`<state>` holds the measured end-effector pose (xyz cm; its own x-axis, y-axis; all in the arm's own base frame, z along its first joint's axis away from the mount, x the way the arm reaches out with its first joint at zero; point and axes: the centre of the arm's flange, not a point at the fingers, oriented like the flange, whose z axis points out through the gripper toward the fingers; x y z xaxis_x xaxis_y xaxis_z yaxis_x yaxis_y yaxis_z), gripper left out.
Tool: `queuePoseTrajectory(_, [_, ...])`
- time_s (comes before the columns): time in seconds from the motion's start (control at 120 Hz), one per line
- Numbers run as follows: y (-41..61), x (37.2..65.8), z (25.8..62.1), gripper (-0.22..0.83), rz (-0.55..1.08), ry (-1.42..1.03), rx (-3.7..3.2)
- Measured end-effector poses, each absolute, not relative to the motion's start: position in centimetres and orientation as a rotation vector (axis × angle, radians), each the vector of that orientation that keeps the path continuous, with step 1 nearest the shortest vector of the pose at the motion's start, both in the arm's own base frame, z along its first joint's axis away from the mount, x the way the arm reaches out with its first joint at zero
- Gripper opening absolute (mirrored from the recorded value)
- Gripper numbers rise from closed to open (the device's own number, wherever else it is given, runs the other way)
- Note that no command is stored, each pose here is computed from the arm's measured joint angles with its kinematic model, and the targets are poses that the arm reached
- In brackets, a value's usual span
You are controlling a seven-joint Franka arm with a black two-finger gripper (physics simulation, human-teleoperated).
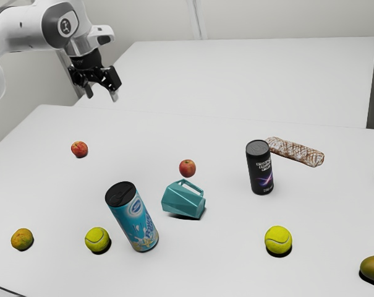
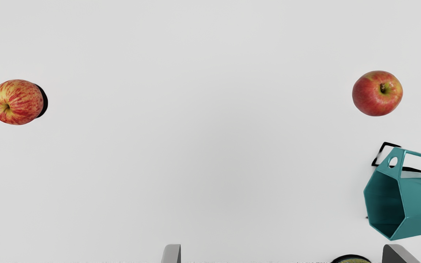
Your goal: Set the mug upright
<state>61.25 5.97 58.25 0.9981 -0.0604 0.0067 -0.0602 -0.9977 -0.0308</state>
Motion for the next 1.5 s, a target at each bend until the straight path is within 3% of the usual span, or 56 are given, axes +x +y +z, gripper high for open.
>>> queuePoseTrajectory(0.167, [5.9,61.1,58.0,0.62,0.005,0.094,-3.116])
queuePoseTrajectory(0.367, [4.0,60.2,54.4,0.62,0.101,0.096,-3.240])
queuePoseTrajectory(0.533, [3.8,57.0,50.2,0.62,0.157,-0.012,-3.454])
queuePoseTrajectory(0.675, [2.9,54.9,44.5,0.62,0.214,-0.096,-3.587])
queuePoseTrajectory(0.917, [-0.8,51.6,39.2,0.62,0.284,-0.092,-3.689])
queuePoseTrajectory(1.033, [-2.6,50.6,38.0,0.61,0.266,-0.071,-3.718])
queuePoseTrajectory(1.292, [-5.0,51.3,35.5,0.61,0.195,0.020,-3.785])
queuePoseTrajectory(1.5, [-0.4,52.0,35.2,0.61,0.050,-0.071,-3.807])
